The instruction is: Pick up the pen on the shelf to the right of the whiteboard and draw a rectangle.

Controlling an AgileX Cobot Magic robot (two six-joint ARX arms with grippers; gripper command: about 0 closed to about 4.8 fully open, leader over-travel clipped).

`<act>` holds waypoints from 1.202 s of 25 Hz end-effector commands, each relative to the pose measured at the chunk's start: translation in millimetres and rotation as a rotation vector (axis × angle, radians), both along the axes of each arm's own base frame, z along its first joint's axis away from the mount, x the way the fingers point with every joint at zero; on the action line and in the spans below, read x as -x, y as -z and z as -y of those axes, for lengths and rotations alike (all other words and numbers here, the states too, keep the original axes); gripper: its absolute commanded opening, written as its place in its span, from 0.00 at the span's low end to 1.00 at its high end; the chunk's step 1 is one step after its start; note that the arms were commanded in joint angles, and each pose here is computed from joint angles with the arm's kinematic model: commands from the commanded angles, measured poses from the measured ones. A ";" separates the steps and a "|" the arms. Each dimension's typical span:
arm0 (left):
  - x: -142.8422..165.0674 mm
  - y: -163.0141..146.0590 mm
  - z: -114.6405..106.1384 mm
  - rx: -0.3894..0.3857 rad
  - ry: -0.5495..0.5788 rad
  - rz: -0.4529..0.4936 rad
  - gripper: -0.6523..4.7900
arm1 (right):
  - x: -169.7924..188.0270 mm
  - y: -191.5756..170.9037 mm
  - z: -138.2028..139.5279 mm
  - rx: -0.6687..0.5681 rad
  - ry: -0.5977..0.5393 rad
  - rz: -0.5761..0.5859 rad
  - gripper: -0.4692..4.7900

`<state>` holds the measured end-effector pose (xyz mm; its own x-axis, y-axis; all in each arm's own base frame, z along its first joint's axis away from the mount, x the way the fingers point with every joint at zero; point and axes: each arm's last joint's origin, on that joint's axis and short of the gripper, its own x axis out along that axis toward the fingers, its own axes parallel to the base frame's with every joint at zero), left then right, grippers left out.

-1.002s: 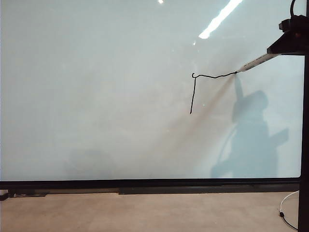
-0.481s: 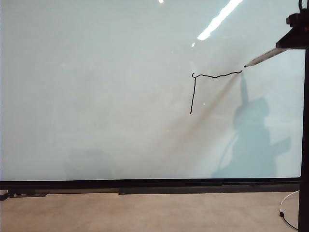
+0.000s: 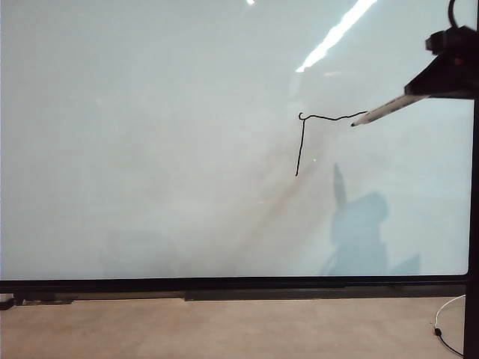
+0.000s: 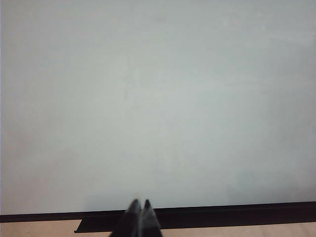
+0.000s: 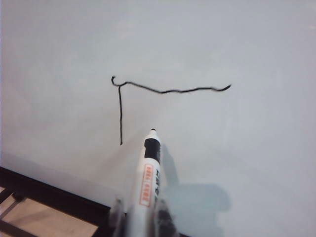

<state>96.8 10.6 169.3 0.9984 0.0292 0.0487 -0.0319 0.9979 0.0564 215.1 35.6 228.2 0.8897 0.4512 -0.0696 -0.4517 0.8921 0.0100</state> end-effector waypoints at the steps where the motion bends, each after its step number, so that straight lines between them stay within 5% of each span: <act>1: 0.3 -2.1 0.0 0.001 0.002 0.015 0.11 | -4.2 1.6 -10.2 -0.013 -0.020 0.015 0.08; 17: 0.2 -2.1 0.0 0.001 0.003 0.015 0.11 | -36.8 45.0 -36.8 -0.088 -0.071 -0.037 0.08; 30: 0.2 -2.1 0.0 0.001 0.002 0.015 0.11 | -51.8 43.9 -41.8 -0.088 -0.115 -0.043 0.08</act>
